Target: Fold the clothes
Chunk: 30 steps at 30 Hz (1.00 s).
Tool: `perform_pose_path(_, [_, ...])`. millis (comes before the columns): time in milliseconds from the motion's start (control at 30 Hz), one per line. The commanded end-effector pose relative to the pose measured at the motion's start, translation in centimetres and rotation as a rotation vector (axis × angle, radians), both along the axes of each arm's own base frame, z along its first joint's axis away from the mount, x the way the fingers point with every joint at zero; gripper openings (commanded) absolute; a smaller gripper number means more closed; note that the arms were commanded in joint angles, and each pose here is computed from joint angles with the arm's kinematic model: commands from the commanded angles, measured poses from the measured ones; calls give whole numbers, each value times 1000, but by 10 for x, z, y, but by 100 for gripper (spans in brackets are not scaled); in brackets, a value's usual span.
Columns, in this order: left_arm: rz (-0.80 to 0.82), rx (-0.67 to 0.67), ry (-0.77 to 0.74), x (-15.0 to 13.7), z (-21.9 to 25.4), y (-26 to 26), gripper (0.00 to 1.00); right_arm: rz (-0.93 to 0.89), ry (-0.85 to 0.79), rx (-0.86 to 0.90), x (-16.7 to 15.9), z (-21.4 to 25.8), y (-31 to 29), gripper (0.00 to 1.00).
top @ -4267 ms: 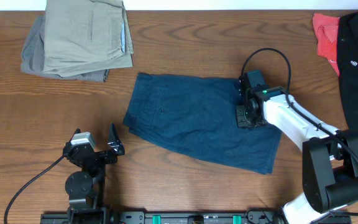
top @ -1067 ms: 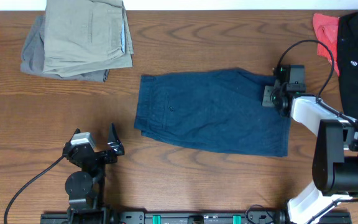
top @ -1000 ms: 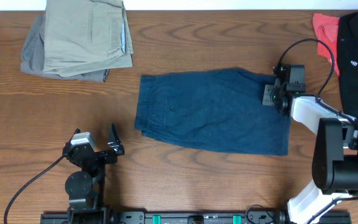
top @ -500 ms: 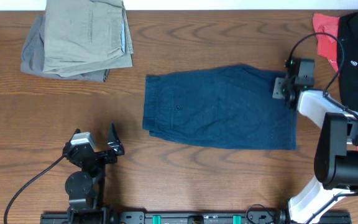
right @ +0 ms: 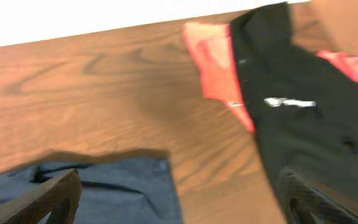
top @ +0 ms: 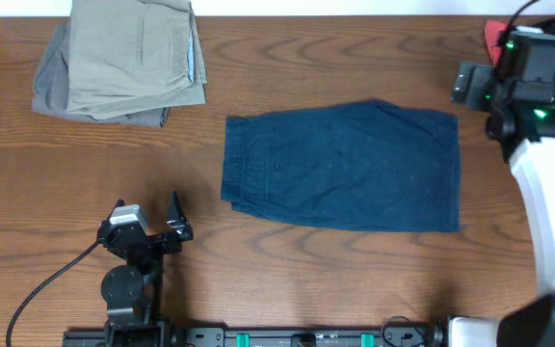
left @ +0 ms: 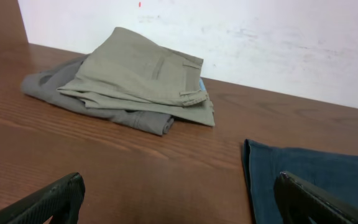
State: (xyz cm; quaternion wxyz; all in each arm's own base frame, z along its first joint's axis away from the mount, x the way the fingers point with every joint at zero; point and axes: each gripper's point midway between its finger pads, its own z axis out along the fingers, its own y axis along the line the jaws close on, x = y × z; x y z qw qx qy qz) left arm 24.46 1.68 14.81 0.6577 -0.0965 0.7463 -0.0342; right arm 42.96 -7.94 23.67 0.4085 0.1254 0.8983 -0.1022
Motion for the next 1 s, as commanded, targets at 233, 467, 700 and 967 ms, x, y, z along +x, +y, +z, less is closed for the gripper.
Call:
perform_pose_path(233, [22,-8,48,-1,-17,4,98,-198,93,-21,-30,-18,-66,99])
perform_pose_path(467, [22,-8,48,-1,-17,3,98,-201,105,-19,-32,-20,-66,99])
perform_pose_path(700, [22,-8,48,-1,-17,3,98,-200,106,-19,-32,-20,-66,99])
perform_pose_path(967, [-100,-380,17,1,-10,-27,98,-200,106,-19,-32,-20,-66,99])
